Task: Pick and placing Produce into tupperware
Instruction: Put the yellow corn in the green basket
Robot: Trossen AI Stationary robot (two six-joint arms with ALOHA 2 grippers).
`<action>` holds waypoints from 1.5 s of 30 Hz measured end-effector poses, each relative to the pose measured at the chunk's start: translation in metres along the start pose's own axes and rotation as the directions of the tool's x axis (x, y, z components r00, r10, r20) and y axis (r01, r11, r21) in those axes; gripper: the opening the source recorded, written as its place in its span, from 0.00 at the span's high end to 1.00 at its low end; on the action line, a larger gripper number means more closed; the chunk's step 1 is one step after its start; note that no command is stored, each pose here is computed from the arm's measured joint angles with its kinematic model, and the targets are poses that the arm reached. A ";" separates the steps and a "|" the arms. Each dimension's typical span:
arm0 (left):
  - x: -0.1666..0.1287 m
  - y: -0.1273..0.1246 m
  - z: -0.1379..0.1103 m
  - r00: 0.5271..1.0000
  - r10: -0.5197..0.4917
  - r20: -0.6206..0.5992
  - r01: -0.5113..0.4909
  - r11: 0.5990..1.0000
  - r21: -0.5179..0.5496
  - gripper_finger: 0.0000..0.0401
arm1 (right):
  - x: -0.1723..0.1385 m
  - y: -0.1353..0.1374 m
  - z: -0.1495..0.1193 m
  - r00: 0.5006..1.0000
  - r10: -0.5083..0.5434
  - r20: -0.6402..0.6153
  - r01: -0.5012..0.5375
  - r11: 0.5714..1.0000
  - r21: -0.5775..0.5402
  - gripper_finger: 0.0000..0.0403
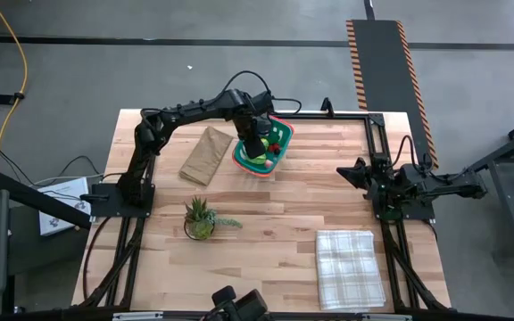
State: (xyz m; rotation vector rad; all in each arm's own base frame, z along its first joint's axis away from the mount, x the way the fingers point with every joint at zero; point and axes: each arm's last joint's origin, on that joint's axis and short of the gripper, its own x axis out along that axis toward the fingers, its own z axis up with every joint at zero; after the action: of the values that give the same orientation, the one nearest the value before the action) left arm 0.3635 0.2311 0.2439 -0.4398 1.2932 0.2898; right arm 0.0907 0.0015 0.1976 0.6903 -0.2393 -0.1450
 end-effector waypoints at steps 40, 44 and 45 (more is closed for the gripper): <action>0.000 0.000 0.000 1.000 0.000 -0.002 0.001 1.000 0.022 0.91 | 0.000 0.004 -0.002 0.975 0.218 0.040 -0.202 0.948 -0.244 1.00; 0.000 0.000 -0.001 1.000 -0.001 -0.005 0.001 1.000 0.022 0.91 | 0.001 0.001 -0.009 0.979 0.200 -0.044 -0.204 0.942 -0.268 1.00; 0.000 0.000 -0.001 1.000 -0.001 -0.006 0.001 1.000 0.021 0.91 | 0.001 0.000 -0.010 0.979 0.192 -0.064 -0.202 0.941 -0.271 1.00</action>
State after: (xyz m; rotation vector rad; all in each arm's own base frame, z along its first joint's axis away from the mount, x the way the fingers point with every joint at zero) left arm 0.3628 0.2308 0.2441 -0.4234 1.3004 0.2736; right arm 0.0941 0.0074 0.1896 0.3871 -0.2464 0.0270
